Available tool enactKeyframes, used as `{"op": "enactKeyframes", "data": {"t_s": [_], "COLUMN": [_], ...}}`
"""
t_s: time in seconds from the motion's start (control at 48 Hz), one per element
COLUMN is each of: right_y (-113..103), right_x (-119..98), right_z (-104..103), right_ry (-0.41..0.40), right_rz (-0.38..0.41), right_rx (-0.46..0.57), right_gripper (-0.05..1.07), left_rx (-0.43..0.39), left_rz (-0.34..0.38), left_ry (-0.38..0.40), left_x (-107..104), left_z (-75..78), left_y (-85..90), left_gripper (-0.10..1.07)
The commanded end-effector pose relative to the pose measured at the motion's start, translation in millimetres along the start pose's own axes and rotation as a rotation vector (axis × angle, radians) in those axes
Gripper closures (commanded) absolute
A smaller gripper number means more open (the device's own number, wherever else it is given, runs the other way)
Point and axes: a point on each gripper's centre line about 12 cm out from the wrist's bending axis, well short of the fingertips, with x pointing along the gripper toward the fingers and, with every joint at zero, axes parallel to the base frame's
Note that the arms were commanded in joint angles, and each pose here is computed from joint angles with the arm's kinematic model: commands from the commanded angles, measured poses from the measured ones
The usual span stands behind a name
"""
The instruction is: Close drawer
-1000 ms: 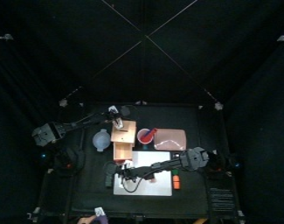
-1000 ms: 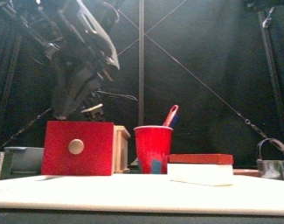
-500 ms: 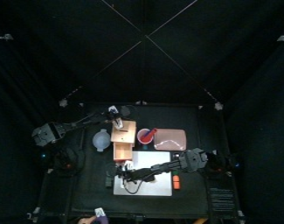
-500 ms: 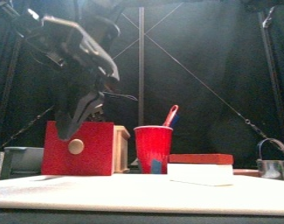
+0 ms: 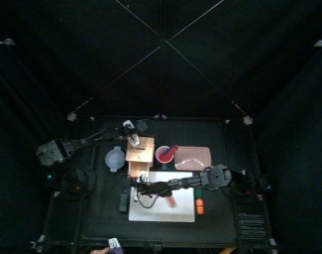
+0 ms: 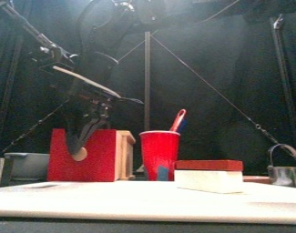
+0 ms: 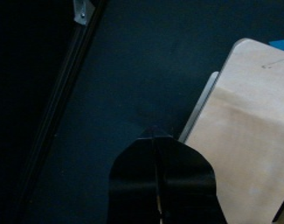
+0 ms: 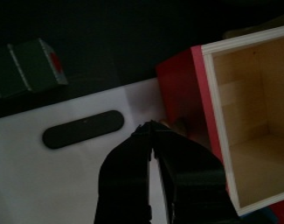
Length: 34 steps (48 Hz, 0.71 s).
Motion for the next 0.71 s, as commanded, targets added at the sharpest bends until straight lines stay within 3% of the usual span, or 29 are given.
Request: {"op": "enactKeyframes", "data": {"t_s": [0.0,0.688], "right_y": [-22.4,-110.3], "right_x": [-15.8,-1.5], "right_z": [17.7,24.1], "right_ry": [-0.053,-0.048], "right_rz": [-0.014,-0.144], "right_rx": [0.035,0.112], "right_gripper": [0.83,0.83], "left_rx": [0.006,0.000], "left_rz": [-0.007,-0.006], "left_ry": [-0.024,-0.013], "left_x": [-7.8,-6.8], "left_z": [8.3,3.8], "left_y": [-5.3,-4.2], "left_gripper": [0.96,0.96]}}
